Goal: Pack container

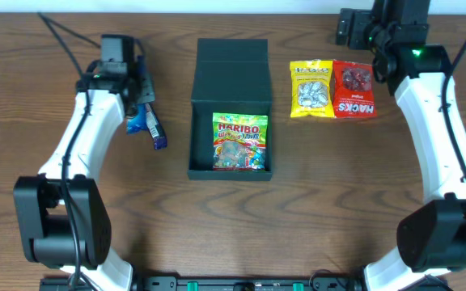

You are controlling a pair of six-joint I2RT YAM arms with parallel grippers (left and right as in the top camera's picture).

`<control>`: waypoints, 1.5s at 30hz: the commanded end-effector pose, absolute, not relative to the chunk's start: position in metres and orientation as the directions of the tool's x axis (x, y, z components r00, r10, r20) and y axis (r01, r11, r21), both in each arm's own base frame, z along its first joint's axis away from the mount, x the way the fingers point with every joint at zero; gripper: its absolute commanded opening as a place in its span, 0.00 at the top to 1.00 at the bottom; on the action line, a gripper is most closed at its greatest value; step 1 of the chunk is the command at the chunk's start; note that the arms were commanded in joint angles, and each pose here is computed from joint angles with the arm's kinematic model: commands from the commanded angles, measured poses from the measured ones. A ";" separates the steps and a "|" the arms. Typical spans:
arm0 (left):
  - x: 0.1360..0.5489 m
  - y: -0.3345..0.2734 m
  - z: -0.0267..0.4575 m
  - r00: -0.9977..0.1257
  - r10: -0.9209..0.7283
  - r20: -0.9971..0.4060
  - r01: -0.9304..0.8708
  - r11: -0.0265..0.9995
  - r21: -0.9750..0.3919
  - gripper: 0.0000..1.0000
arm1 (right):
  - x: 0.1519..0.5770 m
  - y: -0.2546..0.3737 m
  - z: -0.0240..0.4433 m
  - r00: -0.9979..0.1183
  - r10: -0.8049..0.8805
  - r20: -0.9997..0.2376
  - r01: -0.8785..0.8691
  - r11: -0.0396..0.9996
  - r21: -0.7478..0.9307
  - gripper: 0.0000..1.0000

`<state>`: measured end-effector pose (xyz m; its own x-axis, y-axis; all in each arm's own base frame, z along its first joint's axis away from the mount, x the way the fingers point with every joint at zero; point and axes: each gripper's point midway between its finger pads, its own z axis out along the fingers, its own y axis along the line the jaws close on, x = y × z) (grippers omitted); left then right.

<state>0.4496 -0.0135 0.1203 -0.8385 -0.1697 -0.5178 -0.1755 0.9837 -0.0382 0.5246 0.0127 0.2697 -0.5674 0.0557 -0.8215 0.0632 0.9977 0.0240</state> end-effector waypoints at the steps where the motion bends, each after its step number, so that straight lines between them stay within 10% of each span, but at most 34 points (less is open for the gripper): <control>1: 0.453 -0.045 0.155 -0.814 -0.126 -0.567 -0.117 0.992 -0.052 0.81 | 0.525 0.002 0.279 -0.546 0.094 -0.832 0.103 0.994 0.044 0.01; 23: 0.373 -0.171 0.133 -0.928 -0.165 -0.334 -0.110 0.978 -0.176 0.80 | 0.525 0.001 0.279 -0.547 0.095 -0.832 0.105 0.994 0.044 0.01; 28: 0.373 -0.171 0.133 -0.928 -0.164 -0.334 -0.109 0.978 -0.178 0.27 | 0.525 0.001 0.279 -0.547 0.095 -0.832 0.105 0.993 0.044 0.01; 45: 0.403 -0.098 0.139 -0.861 -0.258 -0.439 -0.267 0.963 -0.041 0.24 | 0.516 0.015 0.263 -0.606 0.091 -0.790 0.046 0.996 0.080 0.01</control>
